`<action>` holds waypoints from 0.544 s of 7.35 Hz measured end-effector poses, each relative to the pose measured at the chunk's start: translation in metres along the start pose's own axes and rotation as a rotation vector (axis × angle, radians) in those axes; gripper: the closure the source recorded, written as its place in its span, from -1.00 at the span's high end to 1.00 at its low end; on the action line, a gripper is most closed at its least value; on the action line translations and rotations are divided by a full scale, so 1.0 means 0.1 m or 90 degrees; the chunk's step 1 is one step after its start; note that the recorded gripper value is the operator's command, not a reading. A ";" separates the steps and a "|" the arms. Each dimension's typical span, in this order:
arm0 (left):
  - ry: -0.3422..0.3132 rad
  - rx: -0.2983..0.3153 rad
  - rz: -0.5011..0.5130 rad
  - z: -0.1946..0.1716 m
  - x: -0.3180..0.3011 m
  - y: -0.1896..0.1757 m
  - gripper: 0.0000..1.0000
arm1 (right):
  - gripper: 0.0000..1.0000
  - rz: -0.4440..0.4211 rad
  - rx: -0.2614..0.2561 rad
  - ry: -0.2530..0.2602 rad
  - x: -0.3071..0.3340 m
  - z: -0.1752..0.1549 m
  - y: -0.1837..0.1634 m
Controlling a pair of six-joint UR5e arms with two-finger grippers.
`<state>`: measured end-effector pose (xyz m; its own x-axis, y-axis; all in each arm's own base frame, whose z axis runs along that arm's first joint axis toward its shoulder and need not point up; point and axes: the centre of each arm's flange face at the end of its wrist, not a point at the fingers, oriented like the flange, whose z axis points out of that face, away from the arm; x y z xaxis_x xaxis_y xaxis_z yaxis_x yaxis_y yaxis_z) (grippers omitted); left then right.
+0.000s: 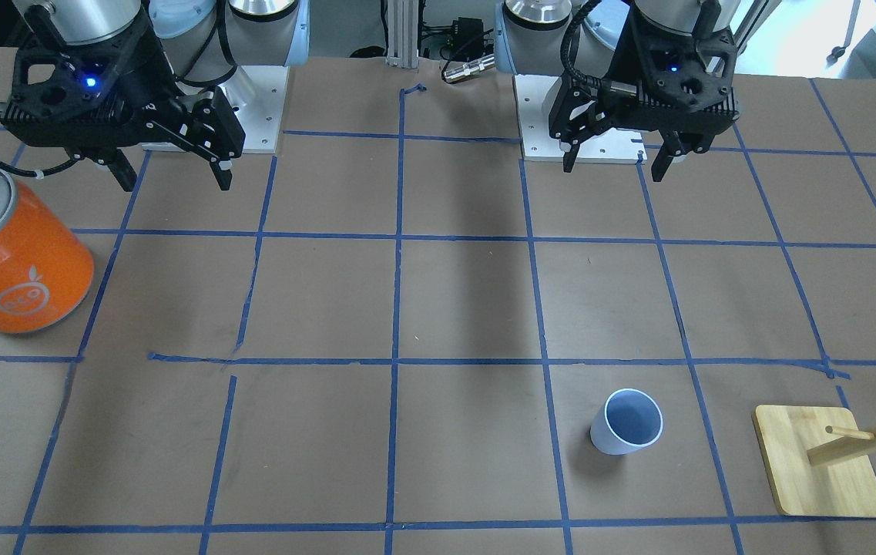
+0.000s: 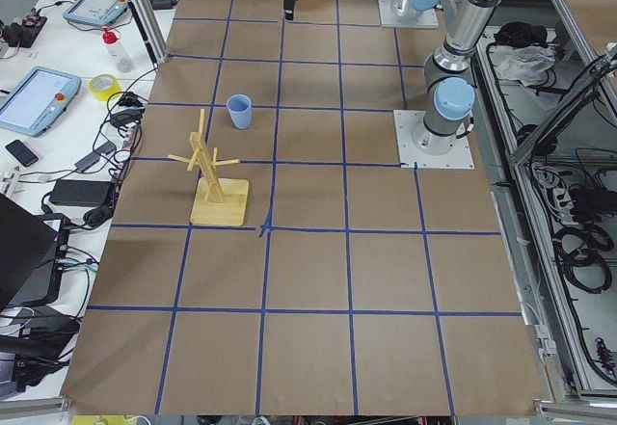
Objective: Flip cup
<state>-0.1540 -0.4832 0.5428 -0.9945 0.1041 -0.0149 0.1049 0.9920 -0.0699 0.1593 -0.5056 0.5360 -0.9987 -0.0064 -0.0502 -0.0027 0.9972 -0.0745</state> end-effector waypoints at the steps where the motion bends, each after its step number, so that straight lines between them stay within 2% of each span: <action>1: 0.001 -0.001 -0.006 0.02 0.01 0.00 0.99 | 1.00 0.000 0.000 -0.002 0.00 0.01 -0.01; 3: 0.001 -0.005 -0.016 0.05 0.03 0.00 1.00 | 1.00 0.002 0.002 0.000 0.00 0.01 -0.02; 4: 0.002 -0.008 -0.017 0.07 0.03 0.01 1.00 | 1.00 0.002 0.015 0.002 0.00 0.00 -0.04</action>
<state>-0.1571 -0.4821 0.5354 -0.9969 0.0783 -0.0101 0.0787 0.9953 -0.0569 0.1592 -0.5096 0.5366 -0.9988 -0.0031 -0.0479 0.0016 0.9952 -0.0978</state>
